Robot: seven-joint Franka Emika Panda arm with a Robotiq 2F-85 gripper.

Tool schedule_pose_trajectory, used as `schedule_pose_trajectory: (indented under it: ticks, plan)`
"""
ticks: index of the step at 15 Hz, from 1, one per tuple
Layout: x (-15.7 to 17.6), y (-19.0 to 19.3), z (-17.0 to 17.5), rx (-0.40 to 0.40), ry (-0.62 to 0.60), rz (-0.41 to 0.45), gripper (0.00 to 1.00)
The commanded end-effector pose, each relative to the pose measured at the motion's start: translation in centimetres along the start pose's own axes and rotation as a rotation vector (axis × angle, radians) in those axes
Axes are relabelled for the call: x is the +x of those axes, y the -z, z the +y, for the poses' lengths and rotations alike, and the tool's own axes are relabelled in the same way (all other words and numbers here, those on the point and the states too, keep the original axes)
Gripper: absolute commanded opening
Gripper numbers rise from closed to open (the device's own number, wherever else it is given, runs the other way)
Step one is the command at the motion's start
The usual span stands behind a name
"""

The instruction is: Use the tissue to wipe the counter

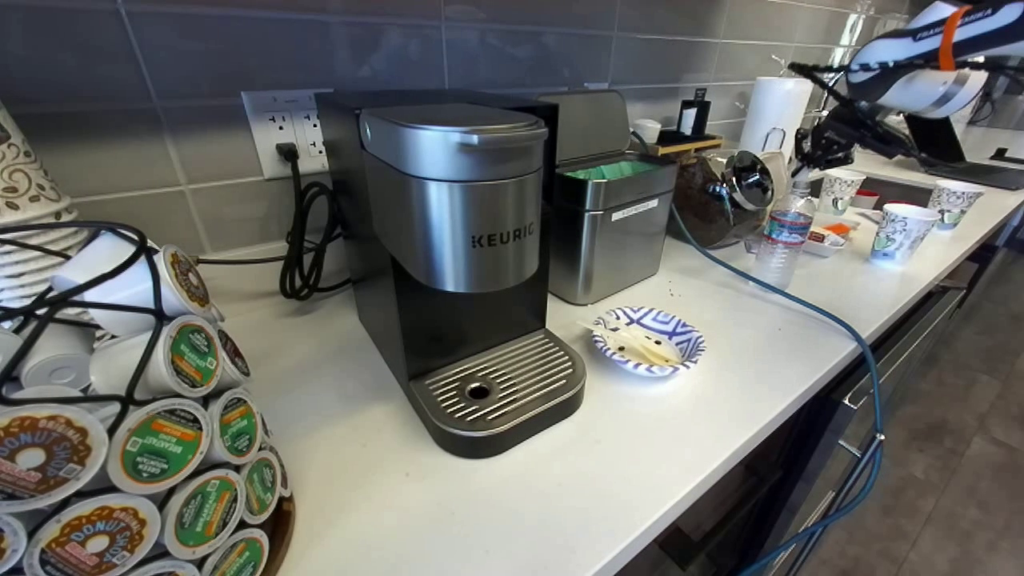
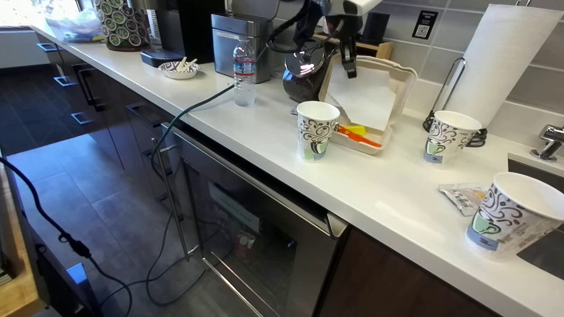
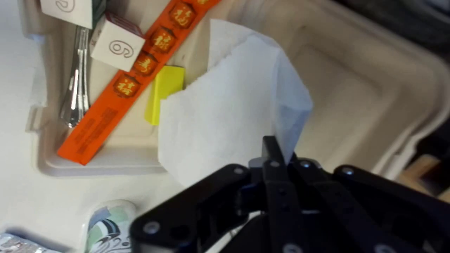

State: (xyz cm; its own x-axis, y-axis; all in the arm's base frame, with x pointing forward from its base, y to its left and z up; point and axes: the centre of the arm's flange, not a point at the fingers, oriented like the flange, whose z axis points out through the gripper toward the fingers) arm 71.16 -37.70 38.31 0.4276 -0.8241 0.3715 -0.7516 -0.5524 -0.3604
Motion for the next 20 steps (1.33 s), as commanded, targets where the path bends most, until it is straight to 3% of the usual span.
schedule_pose_trajectory:
  ticks: [1, 6, 9, 10, 16, 20]
  plan:
    - [-5.1, 6.5, 1.7, 0.129, 0.105, -0.083, 0.00]
    - [-8.1, 11.4, 0.7, 0.253, 0.223, -0.139, 0.00]
    - [-9.8, 14.4, 1.3, 0.323, 0.222, -0.086, 0.00]
    - [-5.3, 11.1, -2.0, 0.282, 0.226, -0.099, 0.01]
    - [-6.6, 13.4, -0.9, 0.303, 0.223, -0.095, 0.00]
    - [-10.7, 16.4, -1.7, 0.301, 0.354, -0.066, 0.00]
